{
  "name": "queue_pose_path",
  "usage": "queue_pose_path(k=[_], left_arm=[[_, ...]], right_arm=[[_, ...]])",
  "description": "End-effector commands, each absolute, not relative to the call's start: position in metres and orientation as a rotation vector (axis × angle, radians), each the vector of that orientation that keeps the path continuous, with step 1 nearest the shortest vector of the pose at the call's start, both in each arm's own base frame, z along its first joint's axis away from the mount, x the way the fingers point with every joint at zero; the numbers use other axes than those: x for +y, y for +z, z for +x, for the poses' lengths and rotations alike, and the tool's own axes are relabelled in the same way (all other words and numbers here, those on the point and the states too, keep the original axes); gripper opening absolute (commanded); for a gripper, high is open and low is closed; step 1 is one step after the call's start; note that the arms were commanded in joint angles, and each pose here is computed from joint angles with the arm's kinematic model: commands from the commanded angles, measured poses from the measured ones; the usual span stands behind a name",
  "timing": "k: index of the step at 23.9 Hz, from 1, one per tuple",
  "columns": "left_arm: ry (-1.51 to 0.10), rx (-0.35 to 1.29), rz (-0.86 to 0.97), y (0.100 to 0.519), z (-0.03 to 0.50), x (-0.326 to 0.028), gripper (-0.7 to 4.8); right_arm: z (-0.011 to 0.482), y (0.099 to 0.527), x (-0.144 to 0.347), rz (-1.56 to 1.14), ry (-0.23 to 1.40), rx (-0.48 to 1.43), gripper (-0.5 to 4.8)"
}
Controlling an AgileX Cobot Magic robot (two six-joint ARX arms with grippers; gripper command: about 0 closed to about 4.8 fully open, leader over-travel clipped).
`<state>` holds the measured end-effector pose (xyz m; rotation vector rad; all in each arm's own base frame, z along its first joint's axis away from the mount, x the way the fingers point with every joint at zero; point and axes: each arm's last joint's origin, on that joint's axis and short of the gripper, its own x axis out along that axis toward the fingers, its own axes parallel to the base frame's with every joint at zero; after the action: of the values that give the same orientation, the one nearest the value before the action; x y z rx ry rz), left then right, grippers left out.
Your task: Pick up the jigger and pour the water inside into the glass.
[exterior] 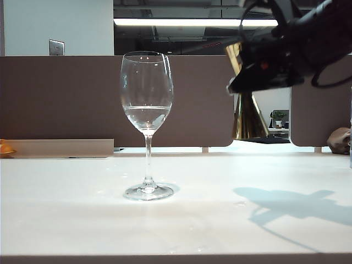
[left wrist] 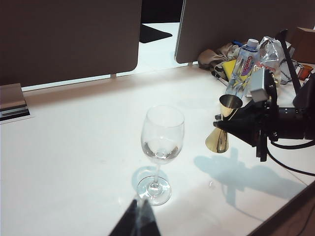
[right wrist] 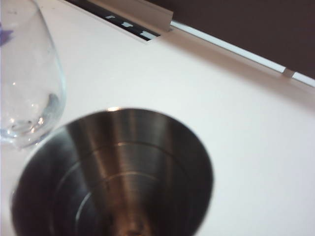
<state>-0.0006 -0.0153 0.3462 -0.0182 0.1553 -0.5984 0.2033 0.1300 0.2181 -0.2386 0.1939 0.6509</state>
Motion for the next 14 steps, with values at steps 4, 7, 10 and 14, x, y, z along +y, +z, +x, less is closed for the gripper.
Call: queue_pose_path(k=[4, 7, 10, 14], left_arm=[[-0.601, 0.139, -0.014, 0.348, -0.001, -0.015, -0.03], [-0.601, 0.140, -0.014, 0.348, -0.001, -0.015, -0.03], [-0.601, 0.139, -0.014, 0.348, -0.001, -0.015, -0.03], [-0.601, 0.139, -0.014, 0.348, -0.001, -0.015, -0.03]], right_arm=[[0.209, 0.205, 0.136, -0.206, 0.688, 0.207, -0.01], [0.208, 0.198, 0.135, -0.205, 0.688, 0.202, -0.01], [0.206, 0.187, 0.134, -0.206, 0.696, 0.214, -0.01], [0.207, 0.180, 0.135, -0.209, 0.716, 0.240, -0.01]])
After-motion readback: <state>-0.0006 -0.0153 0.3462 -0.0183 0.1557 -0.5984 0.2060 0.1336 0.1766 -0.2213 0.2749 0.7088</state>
